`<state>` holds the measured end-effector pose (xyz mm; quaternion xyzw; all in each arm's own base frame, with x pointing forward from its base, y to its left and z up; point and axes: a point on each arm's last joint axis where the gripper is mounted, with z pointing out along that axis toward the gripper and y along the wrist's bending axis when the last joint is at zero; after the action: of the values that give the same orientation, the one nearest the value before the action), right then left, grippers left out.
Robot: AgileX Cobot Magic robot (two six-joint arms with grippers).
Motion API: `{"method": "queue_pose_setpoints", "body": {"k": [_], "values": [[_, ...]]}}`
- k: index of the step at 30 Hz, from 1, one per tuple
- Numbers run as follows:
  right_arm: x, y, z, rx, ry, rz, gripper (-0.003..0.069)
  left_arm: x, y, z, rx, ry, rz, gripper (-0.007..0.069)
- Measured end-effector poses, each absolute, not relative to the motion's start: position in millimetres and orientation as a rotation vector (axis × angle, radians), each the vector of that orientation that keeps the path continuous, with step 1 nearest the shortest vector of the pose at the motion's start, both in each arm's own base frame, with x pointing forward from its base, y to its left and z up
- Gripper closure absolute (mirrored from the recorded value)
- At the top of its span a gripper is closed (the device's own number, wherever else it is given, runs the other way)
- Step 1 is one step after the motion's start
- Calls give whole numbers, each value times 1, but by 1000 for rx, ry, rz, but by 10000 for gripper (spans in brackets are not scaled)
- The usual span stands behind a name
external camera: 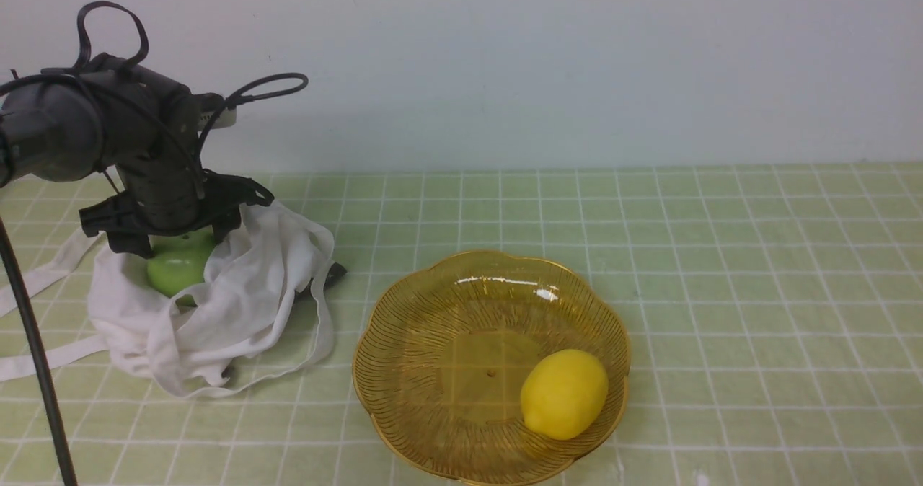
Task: Take the fruit out of the bag on the green coffee tablecloth and place them on the plate.
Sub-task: 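Reach into the white bag and grasp the apple with the left gripper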
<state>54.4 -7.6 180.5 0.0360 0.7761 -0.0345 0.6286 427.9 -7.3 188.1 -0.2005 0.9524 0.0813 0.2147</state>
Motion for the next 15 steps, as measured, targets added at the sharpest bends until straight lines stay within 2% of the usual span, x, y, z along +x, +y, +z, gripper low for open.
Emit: {"method": "queue_pose_setpoints", "body": {"k": [15], "values": [[54,-8,181,82,1778,-79,673,433,-6,174,-554,2676,273,42]]}}
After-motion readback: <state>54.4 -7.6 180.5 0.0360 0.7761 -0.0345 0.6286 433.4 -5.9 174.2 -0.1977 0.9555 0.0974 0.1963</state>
